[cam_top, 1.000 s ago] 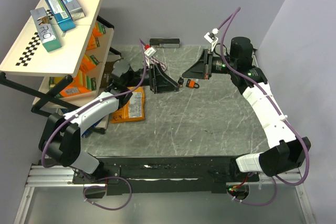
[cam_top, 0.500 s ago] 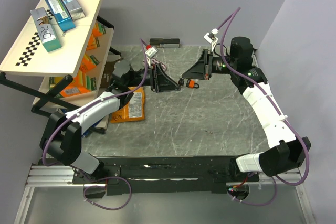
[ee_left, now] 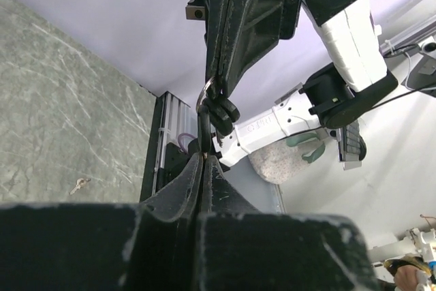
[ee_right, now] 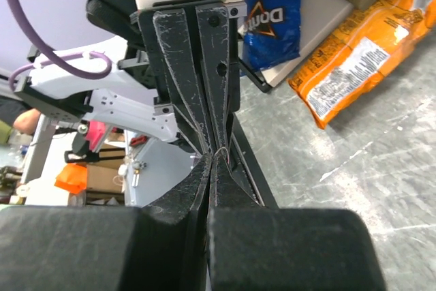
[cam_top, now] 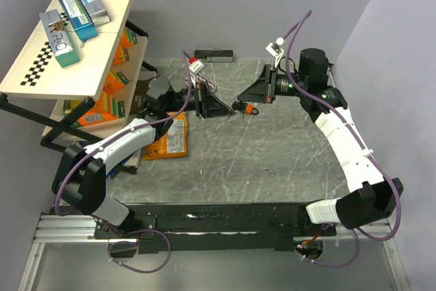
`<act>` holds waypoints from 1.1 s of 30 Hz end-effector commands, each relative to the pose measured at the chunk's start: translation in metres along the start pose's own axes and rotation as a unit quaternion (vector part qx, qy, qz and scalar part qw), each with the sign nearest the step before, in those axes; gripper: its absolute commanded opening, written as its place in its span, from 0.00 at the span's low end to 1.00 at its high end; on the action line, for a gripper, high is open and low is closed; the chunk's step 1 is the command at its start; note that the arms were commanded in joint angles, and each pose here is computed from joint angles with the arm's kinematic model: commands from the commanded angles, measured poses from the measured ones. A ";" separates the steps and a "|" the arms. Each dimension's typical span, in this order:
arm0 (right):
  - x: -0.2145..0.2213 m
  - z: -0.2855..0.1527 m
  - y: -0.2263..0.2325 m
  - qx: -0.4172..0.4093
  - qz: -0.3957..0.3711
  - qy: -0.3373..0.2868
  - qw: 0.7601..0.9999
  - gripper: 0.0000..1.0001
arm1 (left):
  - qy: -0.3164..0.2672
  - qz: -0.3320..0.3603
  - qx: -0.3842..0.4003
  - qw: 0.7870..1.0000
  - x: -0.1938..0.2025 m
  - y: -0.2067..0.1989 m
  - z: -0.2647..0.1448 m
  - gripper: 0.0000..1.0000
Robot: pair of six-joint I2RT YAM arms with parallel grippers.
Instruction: Unlock with the key
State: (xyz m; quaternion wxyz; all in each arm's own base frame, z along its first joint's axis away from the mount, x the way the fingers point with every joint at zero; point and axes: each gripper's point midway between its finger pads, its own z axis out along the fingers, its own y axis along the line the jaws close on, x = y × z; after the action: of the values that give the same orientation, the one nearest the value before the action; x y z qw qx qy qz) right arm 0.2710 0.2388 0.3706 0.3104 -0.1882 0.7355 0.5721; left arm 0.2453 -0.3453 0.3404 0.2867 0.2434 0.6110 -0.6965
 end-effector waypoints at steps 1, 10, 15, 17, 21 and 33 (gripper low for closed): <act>-0.004 -0.004 0.002 0.010 -0.033 -0.009 0.999 0.00 | -0.002 0.036 0.005 0.999 -0.011 -0.014 0.002 0.01; 0.015 -0.012 -0.012 0.057 -0.063 0.019 0.996 0.71 | 0.087 0.041 -0.061 0.994 0.010 0.016 -0.002 0.01; 0.020 -0.011 -0.006 0.061 -0.103 0.035 0.992 0.75 | 0.133 0.039 -0.041 0.990 0.023 0.011 -0.007 0.01; 0.022 -0.008 -0.006 0.058 -0.108 0.041 0.992 0.74 | 0.151 0.024 -0.044 0.987 0.030 0.016 -0.009 0.01; 0.026 -0.001 -0.001 0.037 -0.109 0.050 0.992 0.69 | 0.163 0.026 -0.046 0.985 0.030 0.015 -0.010 0.01; 0.045 0.010 -0.014 0.025 -0.096 0.087 0.991 0.51 | 0.169 0.020 -0.027 0.985 0.026 0.013 -0.005 0.01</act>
State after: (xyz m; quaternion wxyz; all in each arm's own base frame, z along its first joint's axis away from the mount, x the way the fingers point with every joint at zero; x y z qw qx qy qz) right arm 0.2507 0.2454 0.3231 0.2953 -0.2750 0.7667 0.4993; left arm 0.2411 -0.3418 0.2903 0.1874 0.3283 0.6975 -0.6087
